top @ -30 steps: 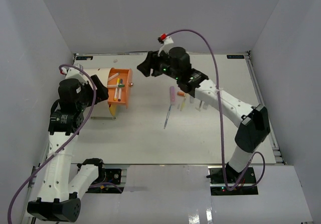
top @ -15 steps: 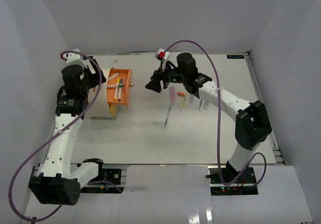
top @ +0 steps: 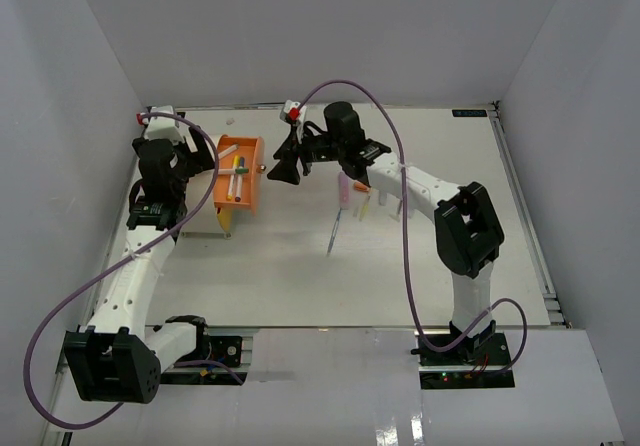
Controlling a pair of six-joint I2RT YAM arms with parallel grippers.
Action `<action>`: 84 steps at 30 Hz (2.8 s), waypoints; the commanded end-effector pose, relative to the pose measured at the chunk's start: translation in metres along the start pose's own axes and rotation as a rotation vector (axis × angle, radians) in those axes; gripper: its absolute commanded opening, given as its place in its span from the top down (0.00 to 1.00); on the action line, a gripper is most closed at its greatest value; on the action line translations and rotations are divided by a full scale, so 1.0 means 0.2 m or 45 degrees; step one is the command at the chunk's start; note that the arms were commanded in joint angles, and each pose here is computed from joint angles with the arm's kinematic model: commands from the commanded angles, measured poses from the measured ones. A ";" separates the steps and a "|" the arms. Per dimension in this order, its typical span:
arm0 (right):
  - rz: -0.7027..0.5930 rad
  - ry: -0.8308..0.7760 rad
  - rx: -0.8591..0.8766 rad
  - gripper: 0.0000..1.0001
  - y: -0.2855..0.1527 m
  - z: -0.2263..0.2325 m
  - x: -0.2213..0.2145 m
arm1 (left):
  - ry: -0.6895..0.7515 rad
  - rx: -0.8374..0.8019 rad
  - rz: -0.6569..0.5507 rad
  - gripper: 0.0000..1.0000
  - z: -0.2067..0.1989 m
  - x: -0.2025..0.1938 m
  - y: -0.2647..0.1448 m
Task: Sort the stationery into containers
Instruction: Close the drawer in the storage box, then open the drawer in the storage box.
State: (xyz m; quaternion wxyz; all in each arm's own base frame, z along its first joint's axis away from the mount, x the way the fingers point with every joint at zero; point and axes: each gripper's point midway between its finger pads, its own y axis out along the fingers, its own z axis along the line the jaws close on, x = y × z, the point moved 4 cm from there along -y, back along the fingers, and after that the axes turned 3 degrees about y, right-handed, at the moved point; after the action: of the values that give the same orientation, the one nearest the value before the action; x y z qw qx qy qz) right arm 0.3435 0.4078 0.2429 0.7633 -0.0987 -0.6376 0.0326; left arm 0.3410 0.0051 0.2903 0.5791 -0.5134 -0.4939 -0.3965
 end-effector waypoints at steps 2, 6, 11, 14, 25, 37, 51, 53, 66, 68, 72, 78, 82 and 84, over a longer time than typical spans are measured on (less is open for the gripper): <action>-0.086 -0.114 0.042 0.30 0.07 0.01 0.14 | 0.003 -0.077 -0.026 0.02 -0.05 0.00 0.01; -0.081 -0.120 0.057 0.30 0.12 0.02 0.13 | -0.012 -0.105 0.005 0.02 -0.06 -0.06 0.01; -0.075 -0.130 0.074 0.30 0.17 0.01 0.11 | -0.022 -0.116 0.014 0.02 -0.07 -0.06 0.00; -0.083 -0.138 0.092 0.30 0.21 0.02 0.11 | -0.034 -0.137 0.024 0.02 -0.08 -0.07 -0.01; -0.151 -0.154 0.155 0.30 0.36 0.04 0.13 | -0.090 -0.169 0.089 0.02 -0.11 -0.13 0.00; -0.248 -0.194 0.186 0.28 0.50 0.08 0.14 | -0.125 -0.139 0.139 0.02 -0.11 -0.17 0.03; -0.336 -0.147 0.163 0.27 0.59 0.11 0.16 | -0.183 -0.177 0.153 0.02 -0.12 -0.17 0.03; -0.336 -0.143 0.164 0.27 0.60 0.12 0.16 | -0.186 -0.173 0.151 0.02 -0.11 -0.17 0.03; -0.267 -0.067 0.077 0.27 0.47 0.09 0.04 | -0.198 -0.174 0.148 0.02 -0.10 -0.16 0.03; -0.246 -0.053 0.067 0.27 0.46 0.08 0.00 | -0.200 -0.173 0.148 0.02 -0.10 -0.16 0.03; -0.227 -0.041 0.064 0.27 0.45 0.05 -0.05 | -0.200 -0.177 0.150 0.02 -0.10 -0.16 0.03; -0.221 -0.040 0.084 0.28 0.49 0.02 -0.08 | -0.198 -0.181 0.151 0.02 -0.11 -0.16 0.03; -0.214 -0.030 0.090 0.29 0.52 0.00 -0.12 | -0.196 -0.181 0.151 0.02 -0.11 -0.16 0.03; -0.215 -0.033 0.102 0.29 0.53 0.00 -0.12 | -0.197 -0.177 0.150 0.02 -0.10 -0.16 0.03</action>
State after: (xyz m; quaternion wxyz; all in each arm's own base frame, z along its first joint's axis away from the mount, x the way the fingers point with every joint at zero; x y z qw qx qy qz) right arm 0.3439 0.4997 0.1815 0.7739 -0.0437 -0.6318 0.0059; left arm 0.3524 -0.0111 0.2915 0.5012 -0.5678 -0.5169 -0.3989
